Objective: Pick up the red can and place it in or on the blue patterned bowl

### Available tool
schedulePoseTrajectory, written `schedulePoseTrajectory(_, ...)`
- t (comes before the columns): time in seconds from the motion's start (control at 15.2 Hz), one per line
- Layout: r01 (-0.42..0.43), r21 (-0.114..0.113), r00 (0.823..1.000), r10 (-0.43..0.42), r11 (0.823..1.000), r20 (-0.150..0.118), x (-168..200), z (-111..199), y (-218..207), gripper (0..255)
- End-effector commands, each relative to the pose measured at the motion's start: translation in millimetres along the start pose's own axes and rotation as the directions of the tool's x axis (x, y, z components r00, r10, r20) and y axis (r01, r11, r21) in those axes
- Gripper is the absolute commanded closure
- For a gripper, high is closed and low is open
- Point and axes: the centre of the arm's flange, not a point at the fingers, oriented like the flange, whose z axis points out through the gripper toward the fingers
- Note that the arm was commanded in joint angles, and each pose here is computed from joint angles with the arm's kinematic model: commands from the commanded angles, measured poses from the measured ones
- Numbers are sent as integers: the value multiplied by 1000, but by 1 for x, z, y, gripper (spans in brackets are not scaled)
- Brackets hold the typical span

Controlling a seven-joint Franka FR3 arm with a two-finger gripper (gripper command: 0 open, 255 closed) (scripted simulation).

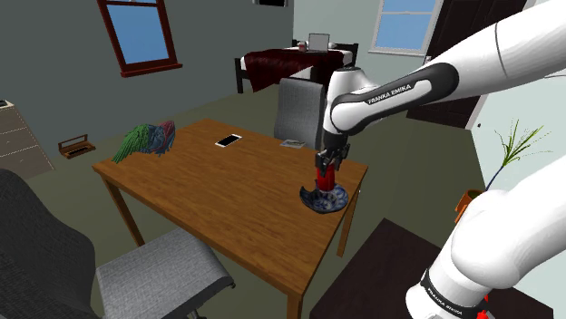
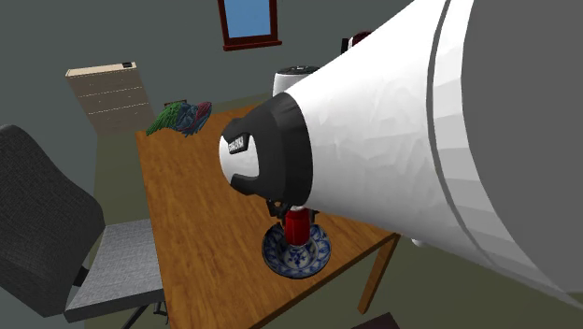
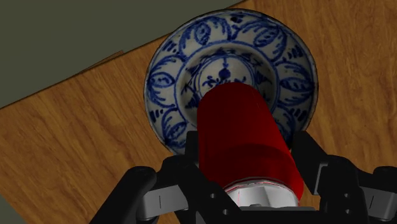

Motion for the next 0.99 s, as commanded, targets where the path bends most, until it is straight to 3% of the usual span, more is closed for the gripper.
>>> schedulePoseTrajectory(0.0,0,0,1000,0,1000,-1,-1,11,-1,255)
schedulePoseTrajectory(0.13,0,0,1000,0,1000,-1,-1,25,-1,255)
schedulePoseTrajectory(0.66,0,0,1000,0,1000,-1,-1,25,-1,255)
schedulePoseTrajectory(0.73,0,0,1000,0,1000,-1,-1,25,-1,0)
schedulePoseTrajectory(0.92,0,0,1000,0,1000,-1,-1,25,-1,0)
